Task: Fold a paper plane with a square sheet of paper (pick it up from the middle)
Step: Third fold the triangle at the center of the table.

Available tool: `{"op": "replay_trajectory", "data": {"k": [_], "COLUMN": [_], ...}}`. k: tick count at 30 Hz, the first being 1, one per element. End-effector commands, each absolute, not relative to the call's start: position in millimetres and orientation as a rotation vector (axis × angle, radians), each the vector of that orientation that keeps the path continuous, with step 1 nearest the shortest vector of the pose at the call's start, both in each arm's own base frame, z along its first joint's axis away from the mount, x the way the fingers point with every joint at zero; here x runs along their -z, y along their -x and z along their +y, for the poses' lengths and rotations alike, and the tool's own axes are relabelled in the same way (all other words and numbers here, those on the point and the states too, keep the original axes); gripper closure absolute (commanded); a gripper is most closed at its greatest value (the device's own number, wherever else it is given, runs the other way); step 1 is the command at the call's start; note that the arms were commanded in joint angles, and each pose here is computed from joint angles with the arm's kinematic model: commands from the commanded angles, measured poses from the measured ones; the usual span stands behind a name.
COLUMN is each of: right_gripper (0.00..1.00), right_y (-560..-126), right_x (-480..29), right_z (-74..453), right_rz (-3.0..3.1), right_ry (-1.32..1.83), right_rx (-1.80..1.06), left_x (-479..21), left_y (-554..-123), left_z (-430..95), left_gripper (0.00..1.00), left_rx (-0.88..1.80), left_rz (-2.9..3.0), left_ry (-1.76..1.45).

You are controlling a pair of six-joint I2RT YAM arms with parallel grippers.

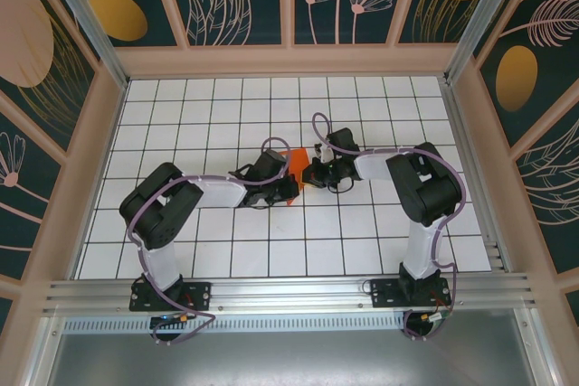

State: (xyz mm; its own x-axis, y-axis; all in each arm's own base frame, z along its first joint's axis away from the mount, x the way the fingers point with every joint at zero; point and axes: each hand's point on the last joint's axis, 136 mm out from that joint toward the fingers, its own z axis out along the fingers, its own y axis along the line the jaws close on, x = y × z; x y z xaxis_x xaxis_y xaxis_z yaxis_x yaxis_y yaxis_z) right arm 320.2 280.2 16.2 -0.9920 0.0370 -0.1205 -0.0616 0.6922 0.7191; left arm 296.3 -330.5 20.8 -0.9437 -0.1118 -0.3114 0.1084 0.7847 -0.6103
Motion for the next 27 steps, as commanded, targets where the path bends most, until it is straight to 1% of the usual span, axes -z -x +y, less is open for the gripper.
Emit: {"op": "replay_trajectory", "data": {"k": [1,7,14,27], "right_gripper": [0.96,0.96,0.96,0.95], "right_y": [-306.6,-306.2,-305.9,-305.5], "right_x": [27.8,30.6,39.3,48.4], "right_z": [257.2,255.3,248.8,244.0], "right_rz": [2.915,2.921,2.95,2.968], "right_ry": [-0.083,-0.089,-0.108,-0.151], "right_rx": [-1.015,-0.999,-0.943,-0.909], "left_x": [-23.6,-11.5,7.4,13.3], "left_y": [-303.6,-301.2,-275.1,-237.3], "left_z": [-343.1,-340.2,-322.5,-300.9], "left_gripper": [1.0,1.0,1.0,1.0], "left_rx": [0.94,0.913,0.89,0.904], "left_rz": [2.63,2.658,2.724,2.785], "left_ry": [-0.065,-0.074,-0.116,-0.203]}}
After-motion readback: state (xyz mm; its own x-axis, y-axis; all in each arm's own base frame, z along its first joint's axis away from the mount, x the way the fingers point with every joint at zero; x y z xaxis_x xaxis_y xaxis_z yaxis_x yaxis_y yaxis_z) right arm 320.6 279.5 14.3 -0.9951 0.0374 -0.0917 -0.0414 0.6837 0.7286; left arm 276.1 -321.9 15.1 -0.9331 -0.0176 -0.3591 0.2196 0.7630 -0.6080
